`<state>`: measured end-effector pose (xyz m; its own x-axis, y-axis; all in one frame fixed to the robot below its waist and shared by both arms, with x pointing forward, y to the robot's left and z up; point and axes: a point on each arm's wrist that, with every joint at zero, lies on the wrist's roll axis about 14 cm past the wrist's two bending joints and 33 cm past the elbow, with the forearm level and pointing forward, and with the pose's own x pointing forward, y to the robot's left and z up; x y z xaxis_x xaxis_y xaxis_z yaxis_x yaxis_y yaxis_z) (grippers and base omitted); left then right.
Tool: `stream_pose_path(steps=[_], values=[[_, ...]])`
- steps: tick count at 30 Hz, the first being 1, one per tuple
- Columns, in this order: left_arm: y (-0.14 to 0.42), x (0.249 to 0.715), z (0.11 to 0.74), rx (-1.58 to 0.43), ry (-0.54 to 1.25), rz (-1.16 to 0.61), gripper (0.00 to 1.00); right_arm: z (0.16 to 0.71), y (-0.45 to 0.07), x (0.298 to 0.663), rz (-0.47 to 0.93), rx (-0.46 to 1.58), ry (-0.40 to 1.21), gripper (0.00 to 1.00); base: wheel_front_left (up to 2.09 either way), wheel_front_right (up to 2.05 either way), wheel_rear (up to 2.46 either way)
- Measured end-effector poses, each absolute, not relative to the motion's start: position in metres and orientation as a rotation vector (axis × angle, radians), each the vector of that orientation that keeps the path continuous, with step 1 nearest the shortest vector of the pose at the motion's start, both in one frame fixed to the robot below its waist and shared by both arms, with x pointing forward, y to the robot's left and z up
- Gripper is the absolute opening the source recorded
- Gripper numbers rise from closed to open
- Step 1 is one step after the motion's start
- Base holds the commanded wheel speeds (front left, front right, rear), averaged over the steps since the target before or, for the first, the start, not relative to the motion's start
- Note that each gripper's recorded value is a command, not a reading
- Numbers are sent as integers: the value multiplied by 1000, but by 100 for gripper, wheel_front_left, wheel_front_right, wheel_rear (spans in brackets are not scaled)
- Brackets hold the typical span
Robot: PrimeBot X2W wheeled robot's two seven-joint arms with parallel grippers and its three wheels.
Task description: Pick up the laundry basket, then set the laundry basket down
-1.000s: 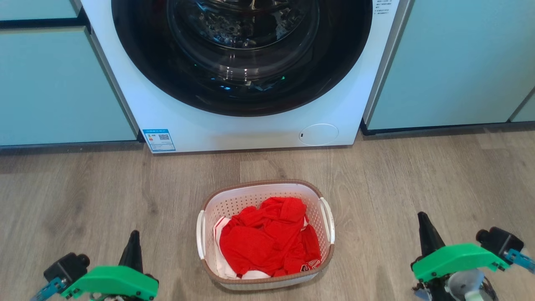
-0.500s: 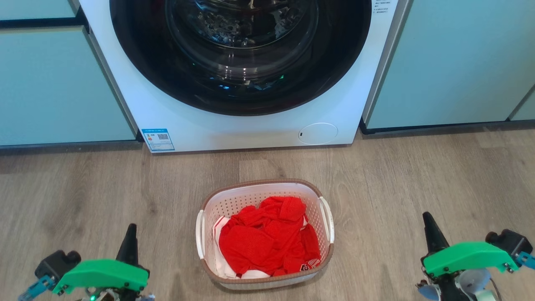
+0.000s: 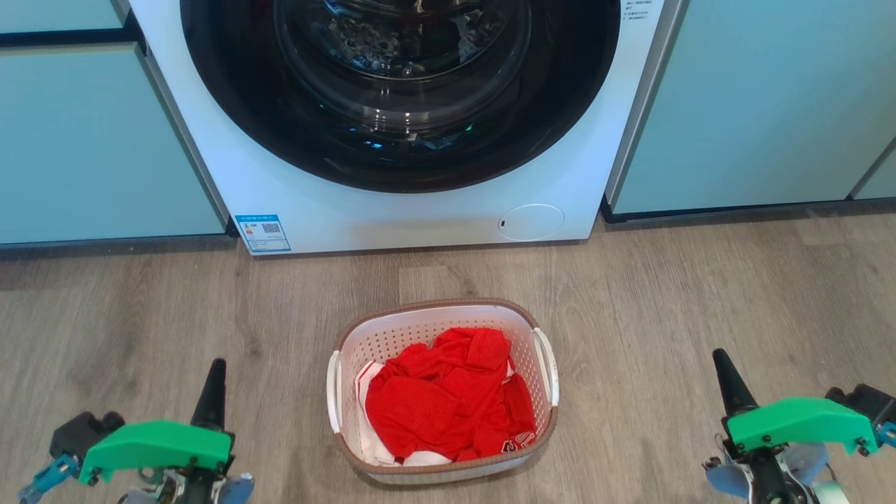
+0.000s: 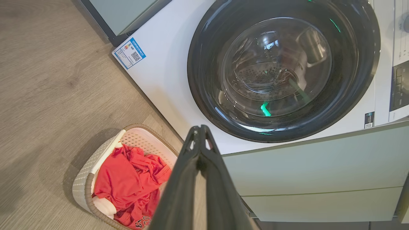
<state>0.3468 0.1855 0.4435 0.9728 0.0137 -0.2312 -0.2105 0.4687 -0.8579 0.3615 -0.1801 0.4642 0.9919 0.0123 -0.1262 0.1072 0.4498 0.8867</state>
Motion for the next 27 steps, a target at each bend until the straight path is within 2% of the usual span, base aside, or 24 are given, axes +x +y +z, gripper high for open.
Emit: stream_pose_path(steps=[27], values=[[188,363,460,-1391,151,101,0,473,-195,370,-87,1408,79,0,0,0,0]])
